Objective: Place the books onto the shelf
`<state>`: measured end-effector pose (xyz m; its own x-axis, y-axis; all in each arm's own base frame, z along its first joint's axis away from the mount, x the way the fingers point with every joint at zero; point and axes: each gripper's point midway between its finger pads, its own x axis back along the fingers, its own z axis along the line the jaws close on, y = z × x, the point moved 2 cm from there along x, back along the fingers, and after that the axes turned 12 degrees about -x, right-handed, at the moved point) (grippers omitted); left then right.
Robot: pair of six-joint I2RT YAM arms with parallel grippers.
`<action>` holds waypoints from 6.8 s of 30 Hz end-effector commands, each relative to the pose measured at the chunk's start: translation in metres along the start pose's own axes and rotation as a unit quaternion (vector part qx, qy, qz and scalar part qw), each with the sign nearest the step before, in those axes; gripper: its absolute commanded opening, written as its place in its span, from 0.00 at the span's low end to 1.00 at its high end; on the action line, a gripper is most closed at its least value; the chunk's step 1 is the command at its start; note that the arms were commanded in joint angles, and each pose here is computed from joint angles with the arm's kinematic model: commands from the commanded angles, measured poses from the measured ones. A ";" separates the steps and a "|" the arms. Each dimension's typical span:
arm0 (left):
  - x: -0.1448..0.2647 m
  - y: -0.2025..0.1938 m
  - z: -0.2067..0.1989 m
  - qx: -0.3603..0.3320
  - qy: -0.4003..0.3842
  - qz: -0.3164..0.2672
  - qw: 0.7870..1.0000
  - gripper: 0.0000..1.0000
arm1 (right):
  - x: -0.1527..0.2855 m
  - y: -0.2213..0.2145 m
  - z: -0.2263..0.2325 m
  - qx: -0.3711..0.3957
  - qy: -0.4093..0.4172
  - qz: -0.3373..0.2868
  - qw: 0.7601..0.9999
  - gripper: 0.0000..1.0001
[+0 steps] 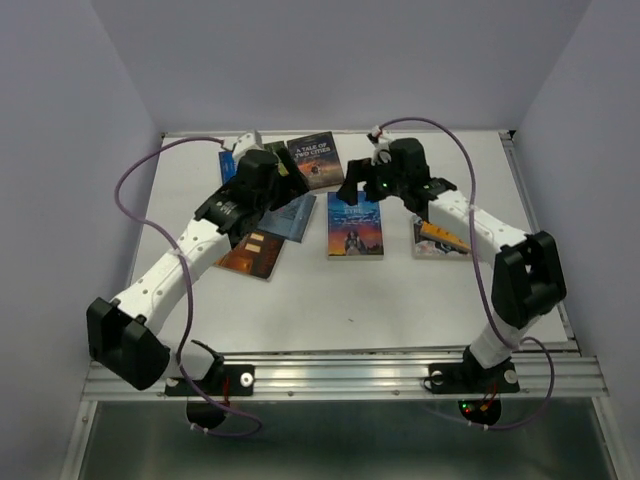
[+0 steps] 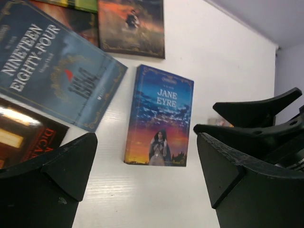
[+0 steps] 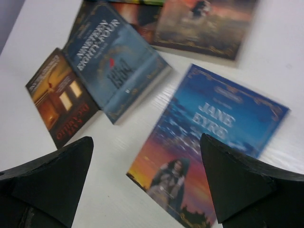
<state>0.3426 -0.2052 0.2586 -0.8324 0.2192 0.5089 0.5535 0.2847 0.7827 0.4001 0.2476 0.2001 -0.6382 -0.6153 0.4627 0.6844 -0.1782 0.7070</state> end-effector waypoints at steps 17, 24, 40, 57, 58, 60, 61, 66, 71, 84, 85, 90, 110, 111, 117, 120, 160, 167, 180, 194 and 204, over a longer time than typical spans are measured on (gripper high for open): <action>-0.066 -0.035 0.144 0.132 0.148 0.061 0.978 0.99 | -0.191 -0.029 0.046 0.126 0.127 0.097 0.979 1.00; -0.103 -0.051 0.155 0.134 0.147 0.092 0.976 0.99 | -0.214 -0.055 0.015 0.115 0.085 0.118 0.983 1.00; -0.138 -0.084 0.176 0.125 0.190 0.141 0.963 0.94 | -0.155 -0.101 0.048 -0.014 0.163 0.246 0.955 0.94; -0.129 -0.117 0.182 0.146 0.195 0.167 0.956 0.89 | -0.156 -0.083 0.083 -0.108 0.214 0.256 0.937 0.42; -0.129 -0.120 0.181 0.144 0.195 0.169 0.955 0.89 | -0.154 -0.081 0.086 -0.110 0.221 0.257 0.934 0.39; -0.129 -0.123 0.181 0.146 0.195 0.171 0.955 0.89 | -0.148 -0.080 0.093 -0.111 0.244 0.263 0.927 0.37; -0.128 -0.124 0.181 0.147 0.195 0.173 0.954 0.89 | -0.146 -0.079 0.095 -0.111 0.251 0.264 0.925 0.36; -0.129 -0.125 0.176 0.149 0.185 0.173 0.956 0.89 | -0.141 -0.079 0.100 -0.109 0.270 0.266 0.919 0.26; -0.123 -0.112 0.171 0.148 0.178 0.159 0.960 0.89 | -0.142 -0.080 0.095 -0.100 0.257 0.256 0.926 0.01; -0.016 0.043 0.138 0.122 0.183 -0.026 0.975 0.99 | -0.104 -0.008 0.104 -0.117 0.199 0.088 0.969 0.01; -0.009 0.047 0.136 0.121 0.180 -0.036 0.976 0.99 | -0.098 -0.001 0.102 -0.126 0.202 0.075 0.968 0.01; 0.020 0.061 0.134 0.124 0.172 -0.077 0.974 0.99 | -0.053 0.042 0.111 -0.151 0.259 -0.004 0.954 0.01; 0.024 0.042 0.120 0.047 0.088 -0.067 0.993 0.99 | 0.057 0.022 0.016 -0.208 0.142 -0.105 0.962 0.01; 0.022 0.041 0.120 0.044 0.085 -0.065 0.993 0.99 | 0.056 0.018 0.014 -0.213 0.138 -0.101 0.962 0.01; 0.014 0.040 0.119 0.026 0.083 -0.050 0.995 0.99 | 0.048 0.000 0.002 -0.233 0.125 -0.088 0.961 0.01; 0.011 0.039 0.118 0.020 0.079 -0.045 0.996 0.99 | 0.045 -0.001 -0.007 -0.235 0.113 -0.092 0.961 0.01; -0.011 0.010 0.131 0.016 0.105 0.010 0.994 0.99 | 0.014 -0.070 -0.071 -0.298 0.011 -0.034 0.954 0.24; -0.009 0.007 0.137 0.018 0.123 0.014 0.992 0.99 | 0.014 -0.075 -0.076 -0.296 -0.008 -0.027 0.955 0.45; -0.002 -0.006 0.149 0.043 0.154 0.022 0.987 0.99 | 0.021 -0.080 -0.094 -0.273 -0.073 -0.023 0.959 0.66; 0.013 -0.035 0.177 0.102 0.210 0.031 0.972 0.99 | 0.036 -0.064 -0.086 -0.212 -0.077 -0.022 0.974 1.00; 0.009 -0.043 0.181 0.114 0.209 0.037 0.971 0.99 | 0.064 -0.038 -0.085 -0.151 -0.123 -0.050 0.979 1.00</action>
<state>0.3170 -0.0492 0.1595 -0.6837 -0.1297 0.7181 0.5896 0.4817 0.6484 0.3517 0.1638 0.1249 -0.6783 -0.4509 0.5802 0.7312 -0.4920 0.4725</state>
